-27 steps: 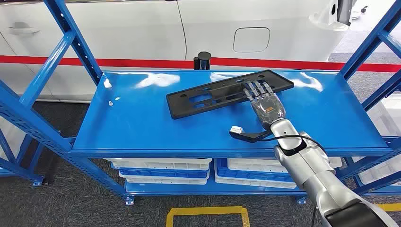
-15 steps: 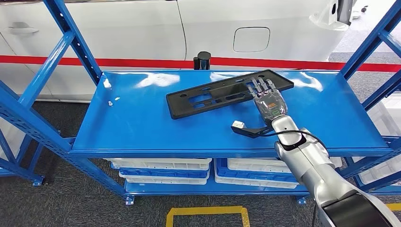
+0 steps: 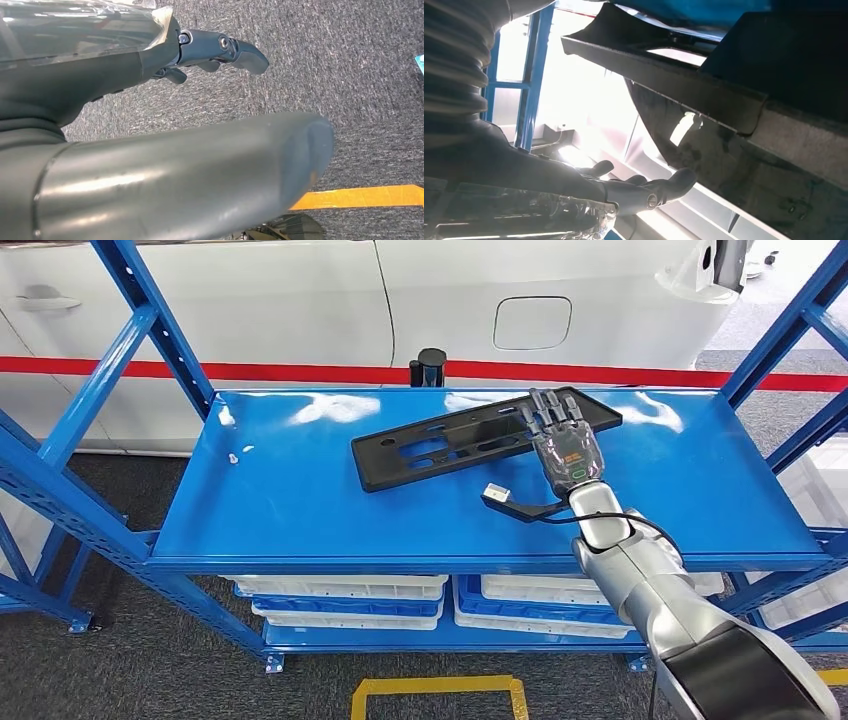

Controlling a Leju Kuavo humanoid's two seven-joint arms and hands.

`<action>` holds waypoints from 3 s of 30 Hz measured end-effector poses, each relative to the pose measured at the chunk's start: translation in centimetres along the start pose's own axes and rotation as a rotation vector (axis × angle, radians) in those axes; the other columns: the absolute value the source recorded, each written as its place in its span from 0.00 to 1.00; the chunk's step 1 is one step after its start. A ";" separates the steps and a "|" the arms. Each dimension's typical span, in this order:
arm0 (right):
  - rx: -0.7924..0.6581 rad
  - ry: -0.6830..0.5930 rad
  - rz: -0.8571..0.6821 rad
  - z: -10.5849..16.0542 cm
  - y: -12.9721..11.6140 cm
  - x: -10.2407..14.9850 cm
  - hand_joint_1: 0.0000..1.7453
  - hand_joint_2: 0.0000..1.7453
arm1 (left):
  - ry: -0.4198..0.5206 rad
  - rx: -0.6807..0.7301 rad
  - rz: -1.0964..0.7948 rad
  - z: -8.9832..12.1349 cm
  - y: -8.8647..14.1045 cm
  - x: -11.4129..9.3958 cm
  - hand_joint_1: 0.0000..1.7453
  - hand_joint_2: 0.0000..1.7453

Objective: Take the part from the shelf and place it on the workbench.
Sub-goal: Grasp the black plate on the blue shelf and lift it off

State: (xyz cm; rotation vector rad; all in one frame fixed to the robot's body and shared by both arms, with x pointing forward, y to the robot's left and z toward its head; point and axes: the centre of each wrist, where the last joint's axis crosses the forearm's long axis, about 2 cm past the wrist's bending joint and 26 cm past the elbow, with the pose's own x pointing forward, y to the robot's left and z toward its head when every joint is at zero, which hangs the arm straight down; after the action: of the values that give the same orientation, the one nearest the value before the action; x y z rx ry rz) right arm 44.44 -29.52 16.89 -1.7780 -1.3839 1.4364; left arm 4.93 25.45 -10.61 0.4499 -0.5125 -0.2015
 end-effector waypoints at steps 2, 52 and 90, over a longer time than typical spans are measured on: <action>0.004 -0.001 0.000 0.0 0.1 0.1 0.00 1.00 | 0.000 -0.001 0.000 0.0 0.0 0.0 0.00 0.00; 0.054 0.096 0.054 3.2 3.0 -4.1 0.99 1.00 | -0.056 -0.046 -0.100 -0.5 0.2 1.2 0.00 0.00; -0.124 0.019 0.003 -0.4 -1.0 -3.2 0.00 1.00 | -0.077 -0.037 -0.088 -0.6 0.5 0.7 0.00 0.00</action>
State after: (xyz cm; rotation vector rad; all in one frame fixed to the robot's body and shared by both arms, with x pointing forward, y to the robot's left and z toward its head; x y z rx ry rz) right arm 44.59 -31.94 19.27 -1.8652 -1.4902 1.3576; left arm 5.86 25.84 -10.53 0.4302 -0.5636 -0.3138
